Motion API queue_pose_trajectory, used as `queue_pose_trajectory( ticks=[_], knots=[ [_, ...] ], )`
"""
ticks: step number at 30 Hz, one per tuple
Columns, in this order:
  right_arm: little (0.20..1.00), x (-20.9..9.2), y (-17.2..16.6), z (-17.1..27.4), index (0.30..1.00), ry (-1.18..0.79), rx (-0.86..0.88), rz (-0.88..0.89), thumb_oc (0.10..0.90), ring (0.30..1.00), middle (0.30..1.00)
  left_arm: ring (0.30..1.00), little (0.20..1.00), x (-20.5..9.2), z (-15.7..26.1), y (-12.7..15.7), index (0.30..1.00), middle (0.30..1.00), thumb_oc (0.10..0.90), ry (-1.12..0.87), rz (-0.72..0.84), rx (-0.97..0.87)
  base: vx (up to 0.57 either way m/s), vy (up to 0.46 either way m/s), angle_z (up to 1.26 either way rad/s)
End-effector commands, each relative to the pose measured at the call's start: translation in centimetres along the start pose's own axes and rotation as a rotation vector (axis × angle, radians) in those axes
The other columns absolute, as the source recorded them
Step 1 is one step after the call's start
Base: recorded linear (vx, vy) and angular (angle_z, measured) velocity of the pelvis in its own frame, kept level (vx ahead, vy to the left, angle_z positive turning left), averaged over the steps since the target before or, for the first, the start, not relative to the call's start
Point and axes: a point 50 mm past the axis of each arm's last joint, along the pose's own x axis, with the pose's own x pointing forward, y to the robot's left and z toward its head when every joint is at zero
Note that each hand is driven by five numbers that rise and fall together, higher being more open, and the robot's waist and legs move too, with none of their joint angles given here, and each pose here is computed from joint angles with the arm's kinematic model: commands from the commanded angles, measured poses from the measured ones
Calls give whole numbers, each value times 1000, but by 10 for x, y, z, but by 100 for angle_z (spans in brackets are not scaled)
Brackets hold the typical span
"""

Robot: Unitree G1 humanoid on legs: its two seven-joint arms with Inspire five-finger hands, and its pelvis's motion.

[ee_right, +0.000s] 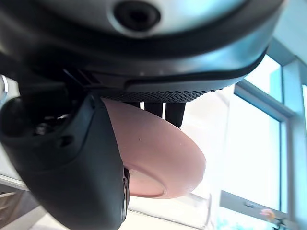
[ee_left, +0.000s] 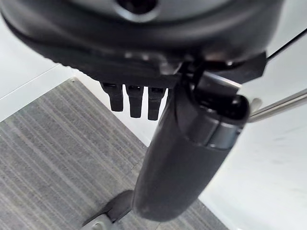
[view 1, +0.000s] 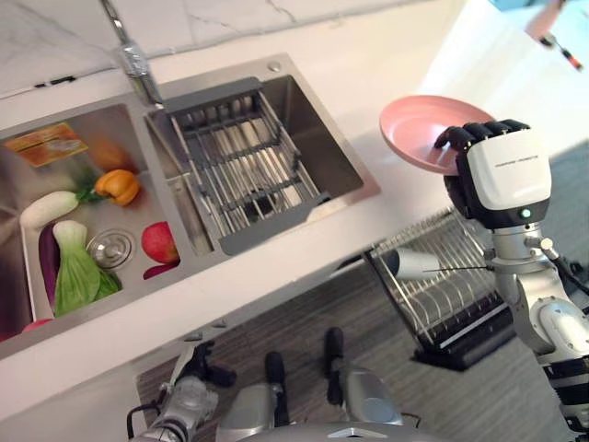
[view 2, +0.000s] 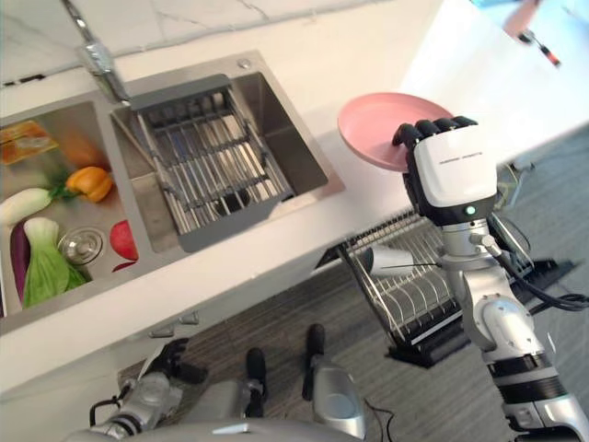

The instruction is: Place the dishes in the dishwasher.

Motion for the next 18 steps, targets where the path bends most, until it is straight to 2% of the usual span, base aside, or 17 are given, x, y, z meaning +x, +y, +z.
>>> queue_pose_trajectory(
  ticks=[1, 6, 8, 10, 13, 18],
  knots=[
    [300, 34, -59, -19, 300, 11, -115, -340, 400, 300, 300, 900, 900, -18, -52, -10, 900, 900, 800, 149, -58, 87, -134, 11, 13],
    [300, 22, -50, -21, 300, 44, -89, -290, 400, 300, 300, 900, 900, -19, -50, -17, 900, 900, 800, 137, -60, 59, -87, -119, -43],
    [300, 11, -38, -25, 300, 62, -100, -202, 400, 300, 300, 900, 900, -21, -52, -19, 900, 900, 800, 157, -55, 29, -6, -121, -50],
    [300, 3, -33, -27, 300, 86, -82, -171, 400, 300, 300, 900, 900, -22, -55, -20, 900, 900, 800, 172, -57, 4, 4, -70, -8],
    [300, -19, -17, -21, 300, 168, 34, -90, 400, 300, 300, 900, 900, -20, -48, -22, 900, 900, 800, 193, -11, -165, -74, -146, -1],
    [300, -24, -8, -24, 300, 189, 59, -36, 400, 300, 300, 900, 900, -15, -36, -20, 900, 900, 800, 157, -12, -175, -108, -78, 6]
  ],
)
